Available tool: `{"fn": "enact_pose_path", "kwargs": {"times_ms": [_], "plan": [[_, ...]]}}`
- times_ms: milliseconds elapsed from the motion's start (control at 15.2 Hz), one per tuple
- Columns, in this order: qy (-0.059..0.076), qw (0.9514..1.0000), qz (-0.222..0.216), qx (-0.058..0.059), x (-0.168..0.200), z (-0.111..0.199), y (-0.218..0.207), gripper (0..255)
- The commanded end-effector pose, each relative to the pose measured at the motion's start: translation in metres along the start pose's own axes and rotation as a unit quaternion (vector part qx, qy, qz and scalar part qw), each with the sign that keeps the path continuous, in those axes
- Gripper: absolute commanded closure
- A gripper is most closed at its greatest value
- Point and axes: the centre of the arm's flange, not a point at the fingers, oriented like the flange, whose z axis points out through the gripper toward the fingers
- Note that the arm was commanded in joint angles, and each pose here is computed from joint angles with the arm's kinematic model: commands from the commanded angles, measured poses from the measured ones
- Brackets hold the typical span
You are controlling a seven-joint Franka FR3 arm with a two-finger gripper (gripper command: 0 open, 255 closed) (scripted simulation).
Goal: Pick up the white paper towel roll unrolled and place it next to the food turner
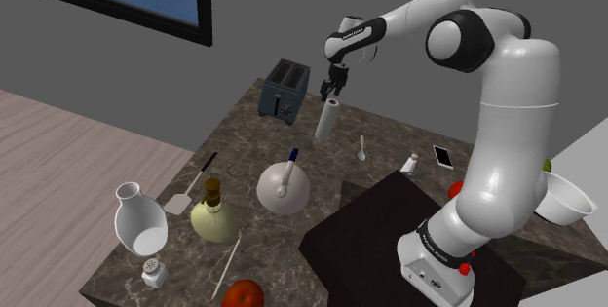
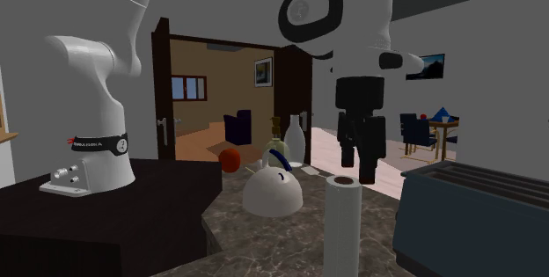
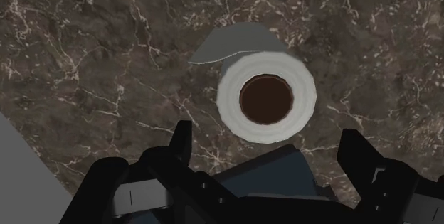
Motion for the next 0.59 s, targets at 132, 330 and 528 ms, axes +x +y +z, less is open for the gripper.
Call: {"fn": "enact_pose_path", "kwargs": {"times_ms": [132,330,528], "plan": [[0.0,1.0,0.0,0.0,0.003,0.022,0.0,0],[0.0,1.0,0.0,0.0,0.003,0.03,0.0,0],[0.0,1.0,0.0,0.0,0.003,0.03,0.0,0]]}}
